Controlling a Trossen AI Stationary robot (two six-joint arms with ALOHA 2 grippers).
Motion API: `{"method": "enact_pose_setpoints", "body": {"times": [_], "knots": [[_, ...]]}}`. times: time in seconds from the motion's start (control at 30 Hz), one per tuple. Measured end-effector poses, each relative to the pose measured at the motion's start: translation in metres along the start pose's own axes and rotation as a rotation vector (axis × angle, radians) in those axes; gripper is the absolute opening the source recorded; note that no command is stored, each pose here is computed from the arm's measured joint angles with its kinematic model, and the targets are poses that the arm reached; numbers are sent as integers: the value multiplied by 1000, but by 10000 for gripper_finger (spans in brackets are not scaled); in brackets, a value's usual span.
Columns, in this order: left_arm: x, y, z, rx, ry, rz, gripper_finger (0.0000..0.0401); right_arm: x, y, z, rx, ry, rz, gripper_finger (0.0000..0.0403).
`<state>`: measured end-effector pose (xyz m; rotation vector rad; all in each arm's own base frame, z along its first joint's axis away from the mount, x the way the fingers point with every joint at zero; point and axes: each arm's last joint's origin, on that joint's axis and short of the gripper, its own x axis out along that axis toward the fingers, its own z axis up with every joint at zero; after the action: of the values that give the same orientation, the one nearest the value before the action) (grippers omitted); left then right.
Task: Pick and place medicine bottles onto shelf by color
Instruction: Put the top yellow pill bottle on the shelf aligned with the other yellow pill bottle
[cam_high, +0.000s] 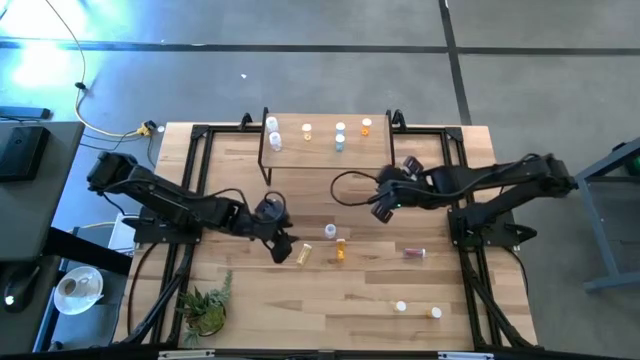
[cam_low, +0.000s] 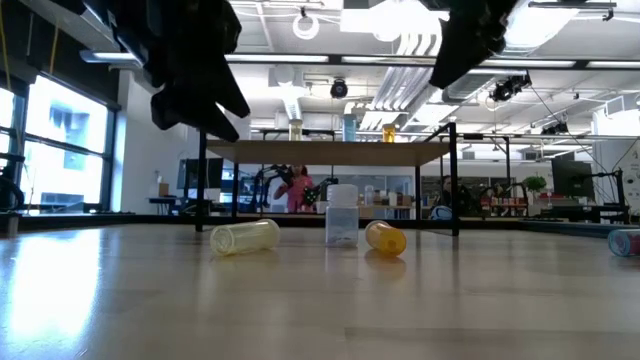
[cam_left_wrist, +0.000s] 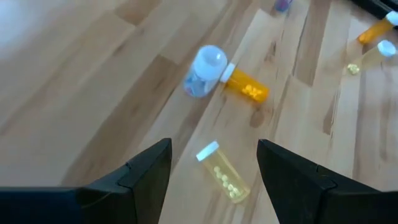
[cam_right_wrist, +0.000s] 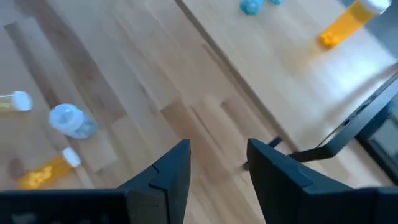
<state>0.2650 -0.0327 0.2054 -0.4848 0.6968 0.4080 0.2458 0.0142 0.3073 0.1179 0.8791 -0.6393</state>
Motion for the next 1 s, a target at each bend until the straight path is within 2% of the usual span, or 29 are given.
{"method": "enact_pose_setpoints", "body": {"times": [0.17, 0.5, 1.0], "knots": [[13, -8, -8, -7, 42, 15, 227, -1, 1, -10, 40, 2, 19, 149], [40, -25, -27, 20, 128, 54, 227, -6, 10, -10, 24, -34, 59, 149], [65, -38, -41, 53, 168, 97, 227, -5, 10, -9, 30, -44, 58, 149]]}}
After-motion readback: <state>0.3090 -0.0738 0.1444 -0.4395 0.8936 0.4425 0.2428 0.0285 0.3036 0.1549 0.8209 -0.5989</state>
